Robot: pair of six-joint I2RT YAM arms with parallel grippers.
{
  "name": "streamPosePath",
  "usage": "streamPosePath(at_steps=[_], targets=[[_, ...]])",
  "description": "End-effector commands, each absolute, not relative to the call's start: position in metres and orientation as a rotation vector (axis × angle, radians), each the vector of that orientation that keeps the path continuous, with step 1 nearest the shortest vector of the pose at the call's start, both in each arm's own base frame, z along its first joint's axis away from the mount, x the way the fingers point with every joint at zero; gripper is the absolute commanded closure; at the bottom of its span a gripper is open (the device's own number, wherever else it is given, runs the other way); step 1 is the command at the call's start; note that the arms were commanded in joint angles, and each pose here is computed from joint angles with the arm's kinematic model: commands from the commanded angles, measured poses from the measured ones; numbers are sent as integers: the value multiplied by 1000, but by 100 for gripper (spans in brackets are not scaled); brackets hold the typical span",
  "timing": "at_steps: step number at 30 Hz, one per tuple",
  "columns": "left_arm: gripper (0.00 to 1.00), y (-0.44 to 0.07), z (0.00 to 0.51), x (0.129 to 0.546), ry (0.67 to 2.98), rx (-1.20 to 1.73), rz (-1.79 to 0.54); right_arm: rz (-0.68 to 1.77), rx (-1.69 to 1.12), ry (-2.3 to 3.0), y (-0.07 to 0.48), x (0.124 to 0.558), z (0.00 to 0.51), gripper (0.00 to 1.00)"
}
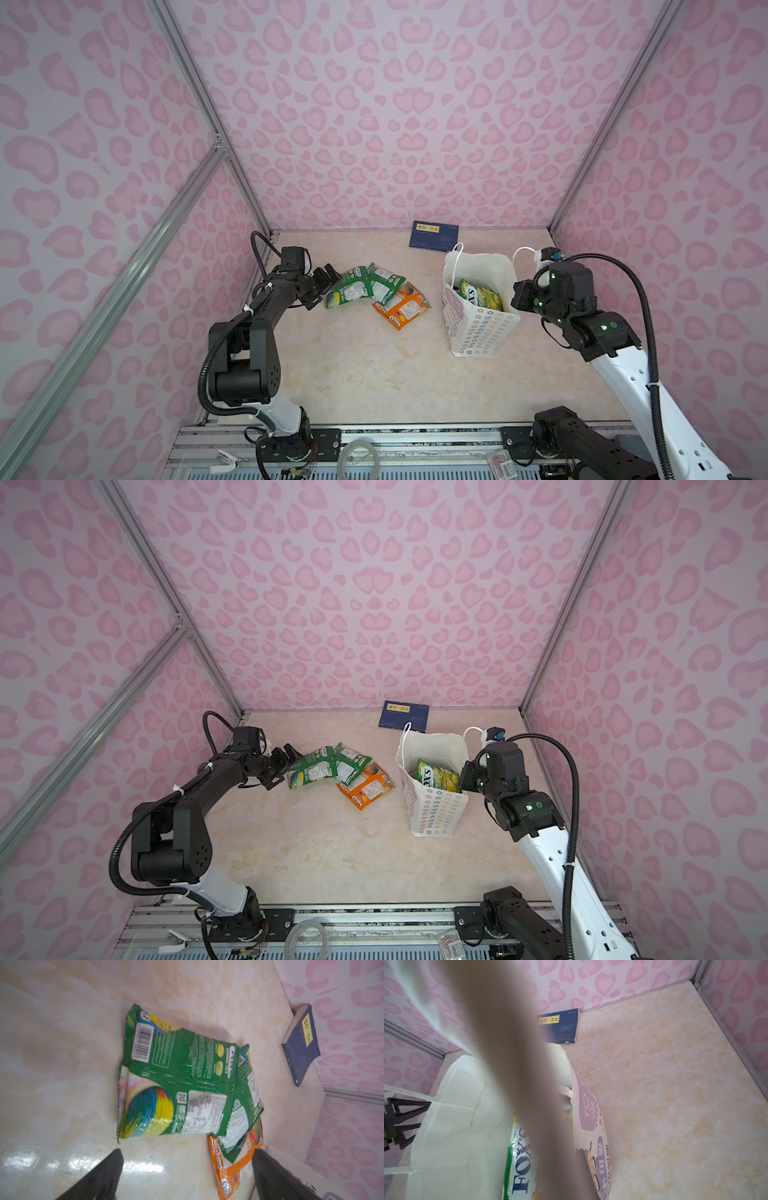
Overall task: Place the snacks into the paper bag
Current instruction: 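Release the bag handle with the left gripper and reach toward the green packets, then close the left gripper on the green Spring Tea packet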
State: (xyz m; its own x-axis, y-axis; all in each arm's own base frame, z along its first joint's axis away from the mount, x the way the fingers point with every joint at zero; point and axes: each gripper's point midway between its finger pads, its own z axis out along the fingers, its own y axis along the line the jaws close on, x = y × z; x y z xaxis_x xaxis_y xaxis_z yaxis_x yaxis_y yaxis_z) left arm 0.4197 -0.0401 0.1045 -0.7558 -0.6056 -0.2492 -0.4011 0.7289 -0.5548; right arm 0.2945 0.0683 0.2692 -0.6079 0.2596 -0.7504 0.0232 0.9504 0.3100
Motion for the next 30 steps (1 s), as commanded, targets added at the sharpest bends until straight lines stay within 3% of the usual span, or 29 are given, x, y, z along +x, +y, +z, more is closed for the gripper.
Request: streamPosePath(at_steps=[1,5,11,22,30], targets=[[1,-17,98,445,2488,-764,-521,373,190,2224,74,292,264,100],[1,-7,73,456,2566,-731,-428,371,186,2217,72,290,264,100],[1,-20,56,458,2623,-654,-511,381,183,2211,73,289,266,100],[21,-40,24,436,2718,-721,-581,406,183,2201,75,287,271,100],[35,-58,11,427,2791,-683,-490,414,183,2199,75,284,272,100]])
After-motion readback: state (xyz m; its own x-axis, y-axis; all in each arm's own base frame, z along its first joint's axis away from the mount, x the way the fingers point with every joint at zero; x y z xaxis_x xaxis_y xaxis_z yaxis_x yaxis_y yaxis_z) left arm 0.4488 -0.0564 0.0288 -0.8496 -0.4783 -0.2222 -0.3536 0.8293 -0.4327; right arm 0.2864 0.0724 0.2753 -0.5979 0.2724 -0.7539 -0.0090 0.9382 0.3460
